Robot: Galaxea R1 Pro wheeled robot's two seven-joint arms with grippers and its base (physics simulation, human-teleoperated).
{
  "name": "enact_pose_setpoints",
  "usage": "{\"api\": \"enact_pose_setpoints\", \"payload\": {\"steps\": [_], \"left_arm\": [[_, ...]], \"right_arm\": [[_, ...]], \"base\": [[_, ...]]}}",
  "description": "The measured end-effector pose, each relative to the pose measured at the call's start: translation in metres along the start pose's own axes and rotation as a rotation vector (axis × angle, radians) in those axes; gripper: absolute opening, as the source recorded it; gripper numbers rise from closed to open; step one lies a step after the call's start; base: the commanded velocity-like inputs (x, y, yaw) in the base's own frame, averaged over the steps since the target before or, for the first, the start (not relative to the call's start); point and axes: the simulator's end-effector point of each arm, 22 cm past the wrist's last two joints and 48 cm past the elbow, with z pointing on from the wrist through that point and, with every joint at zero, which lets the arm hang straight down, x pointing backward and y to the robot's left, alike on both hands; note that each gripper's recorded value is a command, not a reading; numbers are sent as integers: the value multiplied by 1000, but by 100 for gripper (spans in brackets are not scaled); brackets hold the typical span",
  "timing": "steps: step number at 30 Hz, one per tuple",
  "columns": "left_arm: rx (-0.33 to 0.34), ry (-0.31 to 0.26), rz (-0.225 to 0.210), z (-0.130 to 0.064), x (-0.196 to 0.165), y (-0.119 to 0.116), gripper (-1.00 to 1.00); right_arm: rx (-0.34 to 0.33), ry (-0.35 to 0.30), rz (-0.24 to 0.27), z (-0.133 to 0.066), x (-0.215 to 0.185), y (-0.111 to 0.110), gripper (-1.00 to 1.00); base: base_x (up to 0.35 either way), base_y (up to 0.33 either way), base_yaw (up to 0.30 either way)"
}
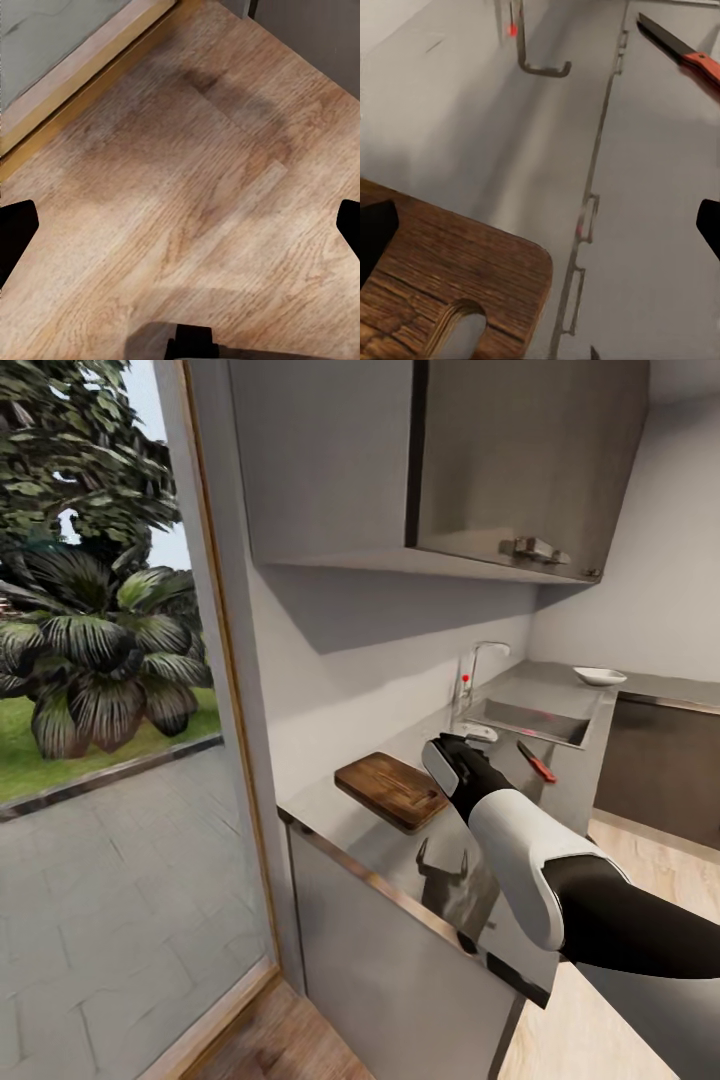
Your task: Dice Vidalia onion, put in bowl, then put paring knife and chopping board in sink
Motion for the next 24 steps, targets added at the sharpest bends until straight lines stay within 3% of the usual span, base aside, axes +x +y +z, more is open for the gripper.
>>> {"api": "enact_pose_setpoints", "payload": {"steps": [6,11,24], "left_arm": [[0,0,0,0,0,0,100],[0,3,0,0,1,0,100],[1,3,-1,0,1,-1,100]], "right_arm": [[0,-1,-1,0,0,0,100],[27,-45,31,0,-9,-6,100],[77,-18,22,9,16,-17,100]], "base": [[0,13,0],[0,1,0],[-26,0,0]]}}
